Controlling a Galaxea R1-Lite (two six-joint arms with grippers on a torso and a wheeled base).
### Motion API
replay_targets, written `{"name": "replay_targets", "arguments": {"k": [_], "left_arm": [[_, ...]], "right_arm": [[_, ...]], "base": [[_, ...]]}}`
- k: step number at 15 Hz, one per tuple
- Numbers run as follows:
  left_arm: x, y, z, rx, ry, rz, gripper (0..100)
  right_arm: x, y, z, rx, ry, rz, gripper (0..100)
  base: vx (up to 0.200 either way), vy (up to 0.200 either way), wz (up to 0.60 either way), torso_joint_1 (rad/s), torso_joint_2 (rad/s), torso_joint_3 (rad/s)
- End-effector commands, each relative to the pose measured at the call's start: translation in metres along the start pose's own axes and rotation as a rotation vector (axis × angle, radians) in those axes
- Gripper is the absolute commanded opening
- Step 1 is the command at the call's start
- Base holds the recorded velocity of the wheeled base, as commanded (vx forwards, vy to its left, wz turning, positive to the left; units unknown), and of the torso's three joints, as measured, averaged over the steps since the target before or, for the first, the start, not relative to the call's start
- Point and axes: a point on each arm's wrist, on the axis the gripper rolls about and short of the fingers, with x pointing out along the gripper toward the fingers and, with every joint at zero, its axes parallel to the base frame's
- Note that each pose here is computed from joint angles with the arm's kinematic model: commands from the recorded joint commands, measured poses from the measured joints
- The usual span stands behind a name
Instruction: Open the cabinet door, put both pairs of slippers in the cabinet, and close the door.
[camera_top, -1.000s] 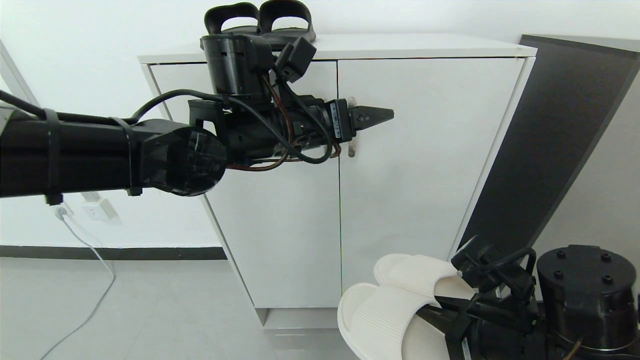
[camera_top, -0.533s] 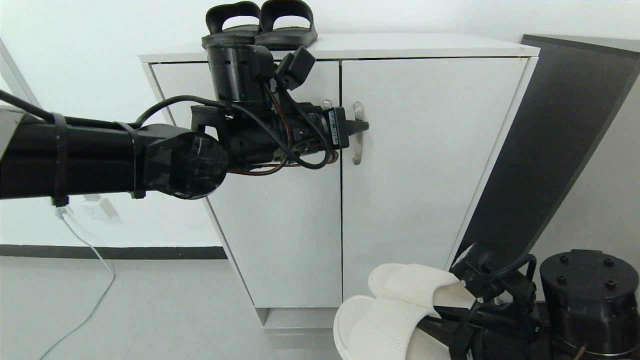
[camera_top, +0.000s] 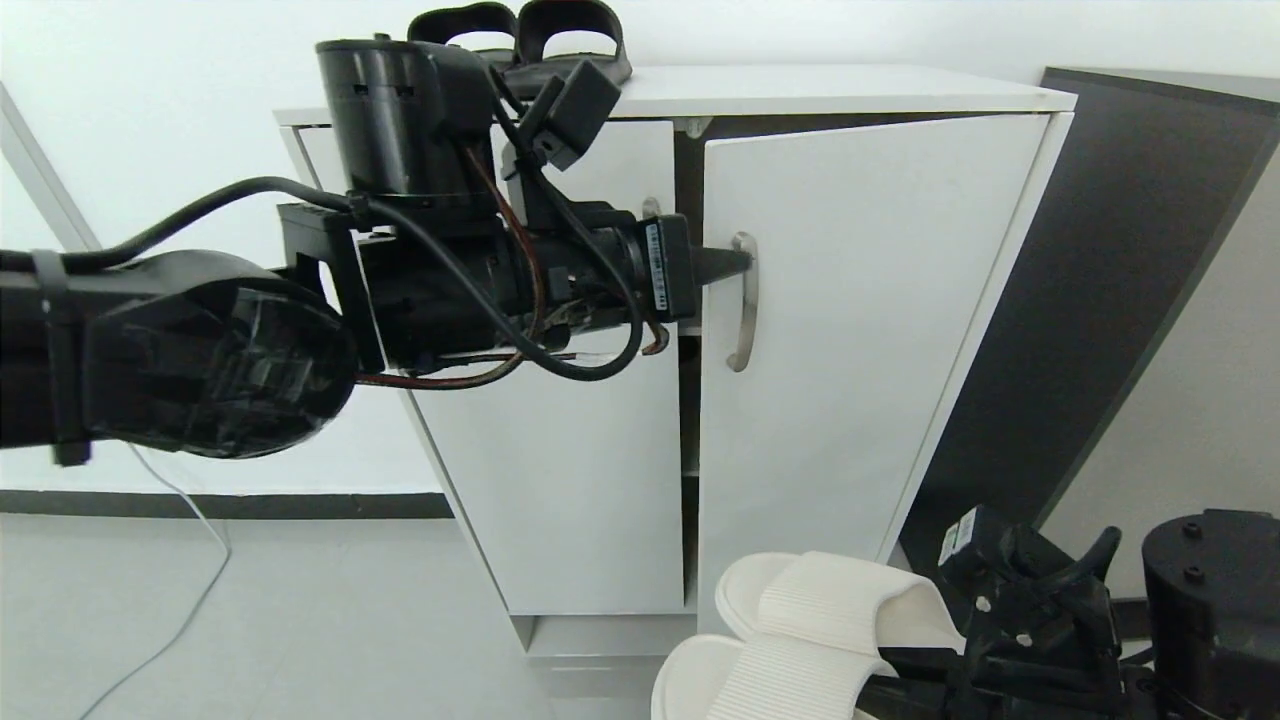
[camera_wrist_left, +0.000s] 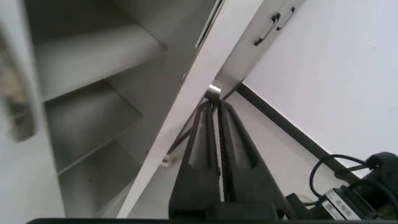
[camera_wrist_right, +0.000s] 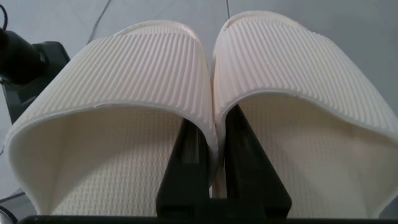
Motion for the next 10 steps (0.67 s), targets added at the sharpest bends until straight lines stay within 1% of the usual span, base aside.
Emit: {"name": "replay_targets", "arguments": {"k": [1, 2, 3, 5, 8, 10], "left_arm": [[-0.020, -0.014, 0.009, 0.015, -0.032, -0.021, 0], [-0.024, -0.017, 0.008, 0.015, -0.030, -0.022, 0], [-0.034, -0.024, 0.006, 0.016, -0.026, -0.036, 0], [-0.051, -0.035, 0.003, 0.018, -0.024, -0.054, 0], [-0.077, -0.056, -0.001, 0.024, -0.029, -0.106, 0], [-0.093, -0.063, -0.001, 0.027, -0.042, -0.116, 0]], "right_arm": [[-0.003, 0.001, -0.001, -0.001, -0.004, 0.008, 0], [-0.002, 0.001, -0.001, 0.000, 0.000, 0.013, 0], [-0.002, 0.000, -0.003, 0.001, 0.007, 0.014, 0], [-0.002, 0.000, -0.005, 0.002, 0.014, 0.015, 0], [-0.002, 0.000, -0.005, 0.002, 0.015, 0.015, 0], [-0.002, 0.001, -0.005, -0.001, 0.016, 0.031, 0]], "base": [[0.000, 0.000, 0.00, 0.000, 0.00, 0.000], [0.000, 0.000, 0.00, 0.000, 0.00, 0.000], [0.000, 0.000, 0.00, 0.000, 0.00, 0.000], [0.000, 0.000, 0.00, 0.000, 0.00, 0.000], [0.000, 0.000, 0.00, 0.000, 0.00, 0.000], [0.000, 0.000, 0.00, 0.000, 0.00, 0.000]]}}
